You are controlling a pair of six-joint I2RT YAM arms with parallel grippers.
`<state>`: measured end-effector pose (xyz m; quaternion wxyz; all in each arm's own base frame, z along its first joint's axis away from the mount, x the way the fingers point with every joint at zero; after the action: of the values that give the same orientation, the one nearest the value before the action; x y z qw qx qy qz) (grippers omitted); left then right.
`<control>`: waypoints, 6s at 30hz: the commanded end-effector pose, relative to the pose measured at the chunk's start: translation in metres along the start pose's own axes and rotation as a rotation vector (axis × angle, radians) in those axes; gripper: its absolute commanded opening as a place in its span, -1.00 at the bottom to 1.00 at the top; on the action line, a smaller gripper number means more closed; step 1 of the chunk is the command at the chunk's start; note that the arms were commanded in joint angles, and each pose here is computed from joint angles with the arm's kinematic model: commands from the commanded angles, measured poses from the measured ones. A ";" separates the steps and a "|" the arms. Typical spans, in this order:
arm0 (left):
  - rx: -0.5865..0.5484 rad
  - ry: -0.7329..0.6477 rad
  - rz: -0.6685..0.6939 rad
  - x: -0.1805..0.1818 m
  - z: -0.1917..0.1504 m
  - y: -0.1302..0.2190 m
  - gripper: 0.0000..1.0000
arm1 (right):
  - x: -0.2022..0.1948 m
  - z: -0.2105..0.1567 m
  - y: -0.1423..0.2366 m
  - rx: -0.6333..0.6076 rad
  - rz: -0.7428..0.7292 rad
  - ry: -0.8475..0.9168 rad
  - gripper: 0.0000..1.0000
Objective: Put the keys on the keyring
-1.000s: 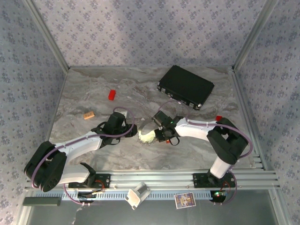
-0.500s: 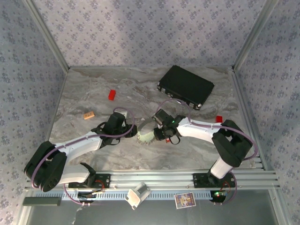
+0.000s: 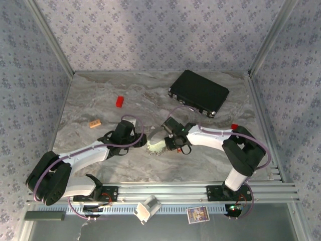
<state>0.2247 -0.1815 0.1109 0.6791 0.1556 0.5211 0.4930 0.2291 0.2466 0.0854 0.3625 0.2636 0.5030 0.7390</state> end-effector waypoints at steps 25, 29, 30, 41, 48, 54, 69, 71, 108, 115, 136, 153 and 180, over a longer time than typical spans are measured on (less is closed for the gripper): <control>-0.012 -0.004 -0.009 -0.002 0.000 0.001 -0.01 | 0.008 0.017 0.012 -0.053 0.038 0.012 -0.94; -0.010 -0.003 -0.005 0.000 -0.001 0.001 -0.01 | 0.010 0.019 0.014 -0.061 0.052 0.022 -0.94; -0.011 -0.004 -0.006 0.000 -0.001 0.001 -0.01 | 0.011 0.019 0.014 -0.060 0.055 0.024 -0.92; -0.014 -0.006 -0.001 0.001 -0.001 0.002 -0.01 | 0.014 0.021 0.002 -0.044 0.069 0.043 -0.68; -0.013 -0.006 -0.002 0.001 -0.001 0.002 0.00 | 0.014 0.023 -0.002 -0.036 0.073 0.046 -0.65; -0.014 -0.007 -0.003 0.000 -0.001 0.003 0.00 | 0.011 0.023 -0.004 -0.020 0.045 0.046 -0.70; -0.166 -0.124 -0.096 -0.018 0.018 0.036 -0.01 | 0.012 0.041 0.048 -0.238 0.025 0.175 -1.00; -0.218 -0.162 -0.109 -0.021 0.023 0.048 -0.01 | 0.012 0.047 0.065 -0.312 0.033 0.210 -1.00; -0.105 -0.842 -0.730 -0.088 -0.019 0.106 -0.44 | 0.060 0.031 0.165 -0.801 0.548 0.832 -1.00; -0.064 -0.870 -0.775 -0.093 -0.027 0.102 -0.46 | 0.064 0.030 0.167 -0.787 0.560 0.846 -1.00; -0.025 -0.889 -0.824 -0.095 -0.035 0.104 -1.00 | 0.077 0.035 0.168 -0.811 0.598 0.850 -1.00; -0.120 -0.833 -0.705 -0.084 -0.034 0.096 -1.00 | 0.050 0.018 0.144 -0.762 0.520 0.769 -0.14; -0.115 -0.999 -0.720 -0.088 -0.048 0.094 -1.00 | 0.067 0.003 0.132 -0.715 0.513 0.987 -1.00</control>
<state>0.1378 -0.2215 0.1969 0.9647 0.1635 0.1562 0.1354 0.1579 0.2695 0.2078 -0.0131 -0.1328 0.2535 0.9581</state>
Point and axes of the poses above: each hand's point on the last joint's axis, 136 mm out from that joint toward the fingers, its own y axis back along the fingers, its own x axis along the line the jaws close on, z = x × y, the point moved 6 cm from there along y, back along the fingers, and after that the axes turned 14 degrees about y, right-handed, at the moved point
